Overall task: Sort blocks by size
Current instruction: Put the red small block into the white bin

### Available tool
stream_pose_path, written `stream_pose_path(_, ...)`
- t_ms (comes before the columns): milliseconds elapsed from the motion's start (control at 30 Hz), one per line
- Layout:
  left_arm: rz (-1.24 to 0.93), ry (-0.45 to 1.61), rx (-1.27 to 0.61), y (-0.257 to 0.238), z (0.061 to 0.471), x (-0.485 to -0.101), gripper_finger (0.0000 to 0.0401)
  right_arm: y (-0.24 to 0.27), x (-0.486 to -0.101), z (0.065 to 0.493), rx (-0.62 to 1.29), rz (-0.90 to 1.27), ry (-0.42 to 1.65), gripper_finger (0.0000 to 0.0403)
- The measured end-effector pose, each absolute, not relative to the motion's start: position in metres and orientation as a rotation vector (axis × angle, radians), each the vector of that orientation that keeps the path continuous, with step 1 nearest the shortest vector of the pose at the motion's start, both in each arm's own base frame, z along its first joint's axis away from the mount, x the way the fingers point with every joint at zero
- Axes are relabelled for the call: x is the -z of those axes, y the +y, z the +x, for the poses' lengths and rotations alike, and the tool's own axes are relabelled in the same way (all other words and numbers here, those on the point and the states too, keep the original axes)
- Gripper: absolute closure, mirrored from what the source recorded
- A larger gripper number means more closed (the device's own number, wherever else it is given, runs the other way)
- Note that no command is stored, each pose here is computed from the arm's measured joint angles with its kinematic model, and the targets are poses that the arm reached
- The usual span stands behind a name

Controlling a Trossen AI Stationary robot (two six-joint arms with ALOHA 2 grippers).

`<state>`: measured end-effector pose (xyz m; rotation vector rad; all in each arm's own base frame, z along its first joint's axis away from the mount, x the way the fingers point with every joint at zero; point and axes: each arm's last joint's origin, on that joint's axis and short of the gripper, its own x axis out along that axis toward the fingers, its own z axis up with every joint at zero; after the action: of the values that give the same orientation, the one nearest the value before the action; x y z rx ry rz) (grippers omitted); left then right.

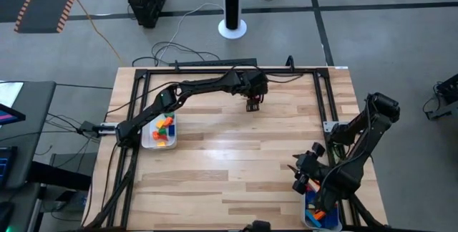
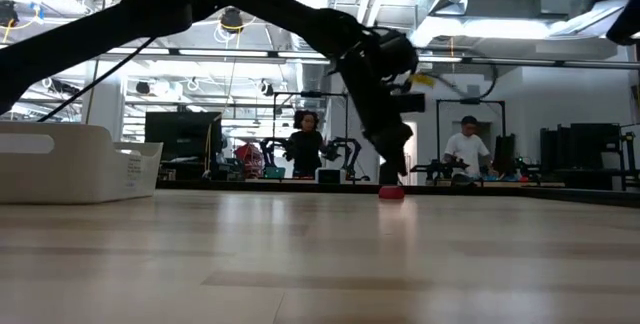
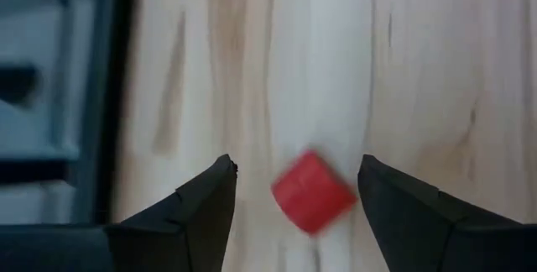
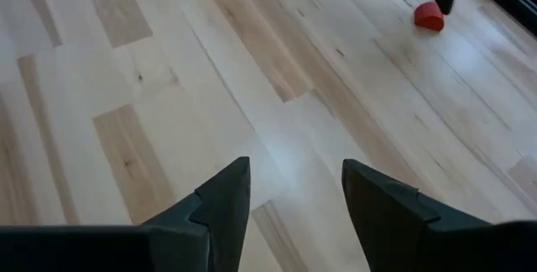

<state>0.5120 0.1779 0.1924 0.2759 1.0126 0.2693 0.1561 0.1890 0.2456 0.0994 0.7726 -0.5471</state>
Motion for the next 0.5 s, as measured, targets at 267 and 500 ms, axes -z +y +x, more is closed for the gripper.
stream_pose_path(267,0.742,0.989,-0.166,0.15,0.527,-0.214,0.0163,0.187,-0.246,0.158,0.557,0.099,0.775,0.0187)
stream_pose_path(500,0.742,1.077,-0.17,0.149,0.526,-0.192,0.0178,0.18,-0.254,0.156,0.557,0.119,0.768,0.0187)
